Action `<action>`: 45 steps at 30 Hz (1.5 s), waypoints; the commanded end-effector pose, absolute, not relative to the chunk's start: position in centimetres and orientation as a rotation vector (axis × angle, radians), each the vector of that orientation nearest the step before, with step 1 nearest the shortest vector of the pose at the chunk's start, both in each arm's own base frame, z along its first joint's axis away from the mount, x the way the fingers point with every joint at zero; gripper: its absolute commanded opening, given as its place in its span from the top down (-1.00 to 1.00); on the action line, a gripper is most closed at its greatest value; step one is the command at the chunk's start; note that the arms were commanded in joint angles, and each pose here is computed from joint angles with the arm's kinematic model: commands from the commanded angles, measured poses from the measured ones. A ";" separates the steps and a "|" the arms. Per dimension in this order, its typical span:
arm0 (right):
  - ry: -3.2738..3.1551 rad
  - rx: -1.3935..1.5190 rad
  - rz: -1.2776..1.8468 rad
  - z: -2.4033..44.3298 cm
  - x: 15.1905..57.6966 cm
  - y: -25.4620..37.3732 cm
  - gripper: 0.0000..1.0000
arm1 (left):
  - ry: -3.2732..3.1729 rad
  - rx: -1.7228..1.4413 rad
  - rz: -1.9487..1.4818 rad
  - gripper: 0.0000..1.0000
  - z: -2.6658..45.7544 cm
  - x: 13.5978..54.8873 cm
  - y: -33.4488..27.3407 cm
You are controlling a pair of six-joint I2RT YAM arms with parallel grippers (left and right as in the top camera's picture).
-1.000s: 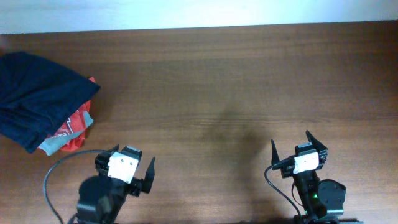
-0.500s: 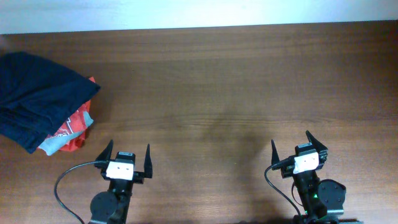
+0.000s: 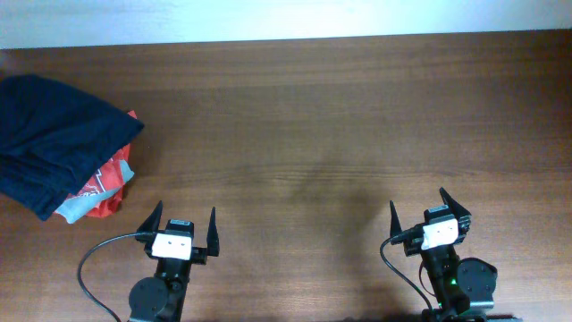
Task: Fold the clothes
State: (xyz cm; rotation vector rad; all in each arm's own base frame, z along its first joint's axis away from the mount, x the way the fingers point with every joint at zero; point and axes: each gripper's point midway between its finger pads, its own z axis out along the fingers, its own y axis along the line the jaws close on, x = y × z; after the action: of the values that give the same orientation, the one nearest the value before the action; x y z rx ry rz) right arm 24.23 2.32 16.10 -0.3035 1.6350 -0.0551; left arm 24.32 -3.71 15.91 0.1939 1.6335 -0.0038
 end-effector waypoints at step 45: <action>1.647 -0.231 -0.117 15.9 24.3 0.3 -0.97 | 1.640 0.082 0.084 -0.98 15.8 24.6 -0.5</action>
State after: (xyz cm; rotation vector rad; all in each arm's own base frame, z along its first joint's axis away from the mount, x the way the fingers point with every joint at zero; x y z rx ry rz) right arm 24.33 0.75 16.10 -0.2508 1.6447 -0.1039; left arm 24.59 -0.53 15.90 0.0889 1.6438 0.0934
